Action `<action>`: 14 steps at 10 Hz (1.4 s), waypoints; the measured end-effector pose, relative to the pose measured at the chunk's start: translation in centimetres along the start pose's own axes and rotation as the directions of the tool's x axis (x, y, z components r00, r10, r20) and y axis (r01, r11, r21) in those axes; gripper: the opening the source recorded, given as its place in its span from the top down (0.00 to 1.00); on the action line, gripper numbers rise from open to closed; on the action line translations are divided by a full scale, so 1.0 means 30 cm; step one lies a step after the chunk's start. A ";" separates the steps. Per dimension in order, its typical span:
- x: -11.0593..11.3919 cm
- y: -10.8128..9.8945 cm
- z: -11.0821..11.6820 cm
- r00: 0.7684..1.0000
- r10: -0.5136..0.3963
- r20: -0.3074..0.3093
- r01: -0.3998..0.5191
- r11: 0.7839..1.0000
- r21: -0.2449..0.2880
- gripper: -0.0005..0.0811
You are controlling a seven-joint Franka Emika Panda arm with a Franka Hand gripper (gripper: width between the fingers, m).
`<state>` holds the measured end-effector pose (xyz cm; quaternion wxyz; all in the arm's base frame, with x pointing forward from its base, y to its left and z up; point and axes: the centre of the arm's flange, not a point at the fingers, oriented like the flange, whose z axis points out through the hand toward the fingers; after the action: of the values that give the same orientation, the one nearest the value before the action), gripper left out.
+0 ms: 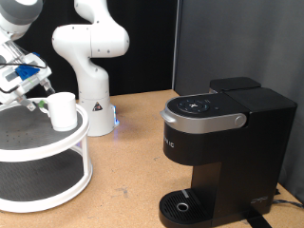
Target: Make a cup of coffee with the keurig machine
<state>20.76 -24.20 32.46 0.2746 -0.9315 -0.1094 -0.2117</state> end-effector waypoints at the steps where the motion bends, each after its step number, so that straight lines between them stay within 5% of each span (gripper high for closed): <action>1: -0.001 -0.002 0.002 1.000 0.000 0.002 0.000 1.000 0.007 0.01; 4: -0.007 -0.006 0.010 1.000 0.002 0.006 -0.002 1.000 0.014 0.11; 5: -0.008 -0.008 0.012 1.000 0.002 0.006 -0.002 1.000 0.015 0.33; 6: -0.008 -0.008 0.012 1.000 0.002 0.005 -0.002 1.000 0.015 0.33; 8: -0.005 -0.009 0.009 1.000 0.006 0.001 -0.006 1.000 0.011 0.73; 9: 0.001 -0.010 0.001 1.000 0.012 -0.005 -0.012 1.000 -0.001 0.73; 10: 0.010 -0.014 -0.012 1.000 0.021 -0.014 -0.021 1.000 -0.011 0.92; 14: 0.082 -0.063 -0.136 0.996 0.044 -0.076 -0.047 0.998 -0.036 0.91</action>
<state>20.97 -24.70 37.56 0.2655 -0.9303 -0.0739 -0.2421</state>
